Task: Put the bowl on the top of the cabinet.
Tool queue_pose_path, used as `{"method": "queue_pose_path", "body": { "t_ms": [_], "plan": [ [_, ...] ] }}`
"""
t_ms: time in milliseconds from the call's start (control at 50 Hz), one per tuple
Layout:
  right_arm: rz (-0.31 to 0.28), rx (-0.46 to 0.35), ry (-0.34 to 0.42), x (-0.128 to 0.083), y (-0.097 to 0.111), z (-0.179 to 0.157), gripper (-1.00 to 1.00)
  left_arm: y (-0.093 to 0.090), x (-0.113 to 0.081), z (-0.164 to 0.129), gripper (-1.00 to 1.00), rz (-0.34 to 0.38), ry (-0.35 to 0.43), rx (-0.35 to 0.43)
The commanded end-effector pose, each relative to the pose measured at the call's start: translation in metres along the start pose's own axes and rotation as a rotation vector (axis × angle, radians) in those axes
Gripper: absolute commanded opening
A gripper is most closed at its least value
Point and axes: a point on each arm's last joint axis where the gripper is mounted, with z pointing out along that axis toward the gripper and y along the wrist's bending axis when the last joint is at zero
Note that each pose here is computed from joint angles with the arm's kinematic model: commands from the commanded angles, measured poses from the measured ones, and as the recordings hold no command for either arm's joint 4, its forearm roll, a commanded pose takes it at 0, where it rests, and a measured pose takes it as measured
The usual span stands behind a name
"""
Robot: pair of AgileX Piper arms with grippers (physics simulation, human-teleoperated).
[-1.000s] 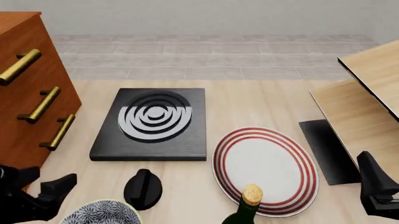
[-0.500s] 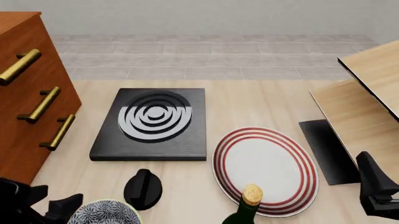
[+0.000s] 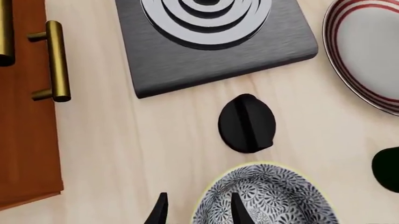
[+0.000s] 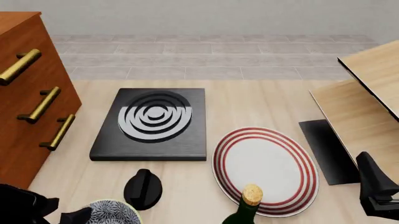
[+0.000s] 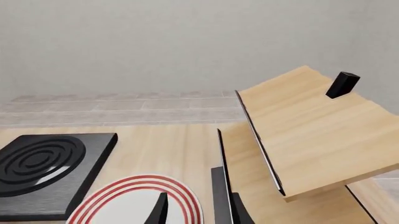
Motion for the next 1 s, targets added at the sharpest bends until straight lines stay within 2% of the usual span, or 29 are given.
{"method": "queue_pose_path", "body": {
  "t_ms": [20, 600, 980, 1000],
  "plan": [
    [0.002, 0.002, -0.001, 0.000, 0.000, 0.000, 1.00, 0.000, 0.009, 0.012, 1.00, -0.010, 0.036, 0.008],
    [0.008, 0.007, -0.007, -0.001, 0.000, 0.000, 1.00, -0.006, 0.024, 0.034, 1.00, -0.026, 0.125, 0.048],
    [0.007, 0.010, -0.005, 0.000, -0.001, 0.000, 1.00, -0.007, 0.026, 0.043, 1.00, -0.040, 0.152, 0.048],
    [0.006, 0.010, -0.005, 0.000, -0.001, 0.000, 1.00, -0.006, 0.026, 0.042, -1.00, -0.039, 0.147, 0.042]
  ]
}}
